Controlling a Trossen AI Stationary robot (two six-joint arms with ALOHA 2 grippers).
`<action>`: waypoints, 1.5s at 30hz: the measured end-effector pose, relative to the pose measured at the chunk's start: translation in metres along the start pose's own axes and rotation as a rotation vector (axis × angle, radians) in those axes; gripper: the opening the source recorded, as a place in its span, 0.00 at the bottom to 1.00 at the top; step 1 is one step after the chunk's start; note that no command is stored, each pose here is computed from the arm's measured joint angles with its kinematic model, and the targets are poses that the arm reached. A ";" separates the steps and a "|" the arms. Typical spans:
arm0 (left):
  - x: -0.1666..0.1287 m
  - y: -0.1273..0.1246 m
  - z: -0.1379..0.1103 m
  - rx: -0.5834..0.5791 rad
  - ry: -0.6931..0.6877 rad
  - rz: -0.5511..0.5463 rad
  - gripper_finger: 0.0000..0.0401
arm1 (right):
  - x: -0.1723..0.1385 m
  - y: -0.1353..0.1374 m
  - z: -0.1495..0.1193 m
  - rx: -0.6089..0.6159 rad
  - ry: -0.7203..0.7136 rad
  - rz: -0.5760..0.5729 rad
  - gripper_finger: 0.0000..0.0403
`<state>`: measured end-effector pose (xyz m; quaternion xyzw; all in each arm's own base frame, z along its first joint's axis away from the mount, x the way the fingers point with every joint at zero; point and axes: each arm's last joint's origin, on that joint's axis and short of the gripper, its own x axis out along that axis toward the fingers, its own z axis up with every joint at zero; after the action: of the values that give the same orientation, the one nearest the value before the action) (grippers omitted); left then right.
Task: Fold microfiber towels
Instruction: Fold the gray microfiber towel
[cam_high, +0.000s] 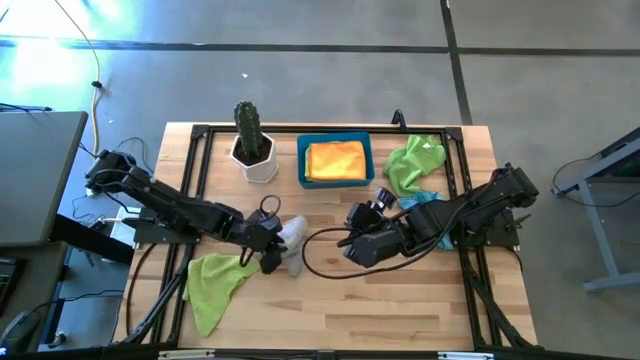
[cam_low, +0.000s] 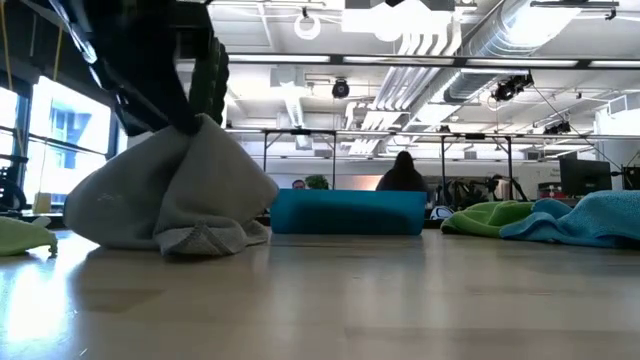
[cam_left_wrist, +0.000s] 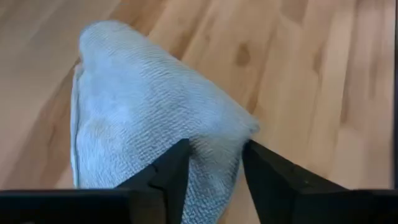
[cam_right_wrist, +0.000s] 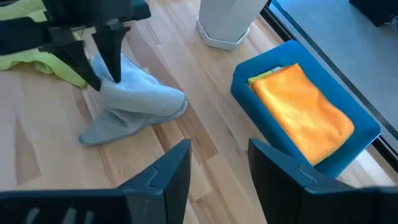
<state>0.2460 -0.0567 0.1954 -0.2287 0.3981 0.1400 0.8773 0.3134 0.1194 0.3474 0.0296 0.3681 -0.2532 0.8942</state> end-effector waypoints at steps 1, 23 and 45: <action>-0.001 -0.003 -0.002 0.070 -0.001 -0.011 0.37 | 0.000 0.000 0.000 -0.002 0.003 0.002 0.38; 0.002 -0.057 -0.005 0.350 -0.075 -0.117 0.37 | 0.000 -0.004 -0.006 -0.050 0.057 -0.027 0.38; 0.083 -0.055 -0.047 0.309 0.056 0.038 0.37 | 0.000 -0.005 -0.007 -0.054 0.065 -0.037 0.38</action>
<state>0.2931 -0.1224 0.1205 -0.0872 0.4433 0.0874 0.8878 0.3069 0.1166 0.3428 0.0070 0.4039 -0.2587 0.8774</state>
